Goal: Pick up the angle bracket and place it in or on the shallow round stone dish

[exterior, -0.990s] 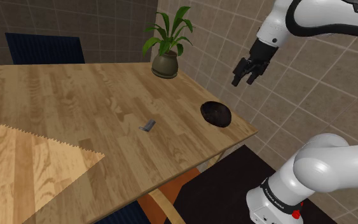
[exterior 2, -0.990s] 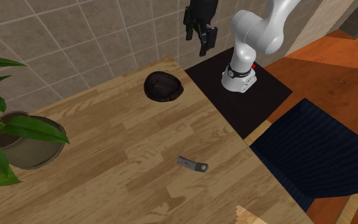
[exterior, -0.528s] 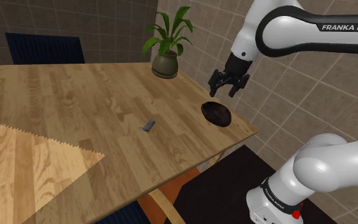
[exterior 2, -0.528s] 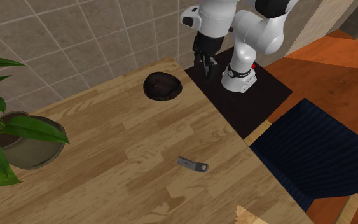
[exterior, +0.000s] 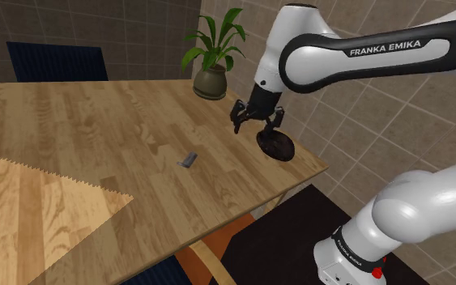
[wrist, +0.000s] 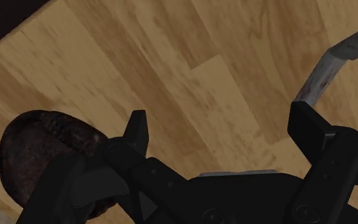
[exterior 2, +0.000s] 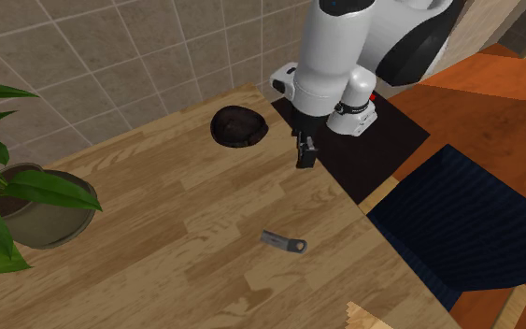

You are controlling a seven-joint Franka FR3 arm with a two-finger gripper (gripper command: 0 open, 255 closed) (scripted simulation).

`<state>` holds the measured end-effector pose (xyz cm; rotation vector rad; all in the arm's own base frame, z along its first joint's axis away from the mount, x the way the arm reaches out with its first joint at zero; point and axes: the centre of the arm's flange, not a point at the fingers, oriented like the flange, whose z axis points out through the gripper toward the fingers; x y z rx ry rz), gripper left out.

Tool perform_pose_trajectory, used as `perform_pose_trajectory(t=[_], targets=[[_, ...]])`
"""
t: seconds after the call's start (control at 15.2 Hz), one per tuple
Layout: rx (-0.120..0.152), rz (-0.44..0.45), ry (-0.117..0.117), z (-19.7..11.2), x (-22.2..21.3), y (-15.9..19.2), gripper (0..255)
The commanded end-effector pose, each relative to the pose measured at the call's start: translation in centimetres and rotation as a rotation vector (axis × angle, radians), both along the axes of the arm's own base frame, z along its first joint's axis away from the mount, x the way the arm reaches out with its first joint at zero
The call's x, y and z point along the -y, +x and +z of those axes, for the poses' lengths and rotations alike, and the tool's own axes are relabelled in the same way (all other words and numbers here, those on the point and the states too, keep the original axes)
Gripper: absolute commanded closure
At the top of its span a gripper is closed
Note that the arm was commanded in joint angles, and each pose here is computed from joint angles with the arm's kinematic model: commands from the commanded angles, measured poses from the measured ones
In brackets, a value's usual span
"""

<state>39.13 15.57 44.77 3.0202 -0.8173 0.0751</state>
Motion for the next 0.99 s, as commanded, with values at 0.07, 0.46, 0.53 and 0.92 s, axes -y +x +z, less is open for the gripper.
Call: perform_pose_trajectory(t=[0.07,0.46,0.53,0.92], targets=[[-0.007,-0.089,0.006,-2.7,-2.6,1.8,0],[-0.02,-0.258,0.015,-7.3,-7.2,6.5,0],[-0.023,-0.286,0.016,-8.1,-7.9,7.3,0],[-0.036,-0.455,0.025,-12.7,-11.7,12.7,0]])
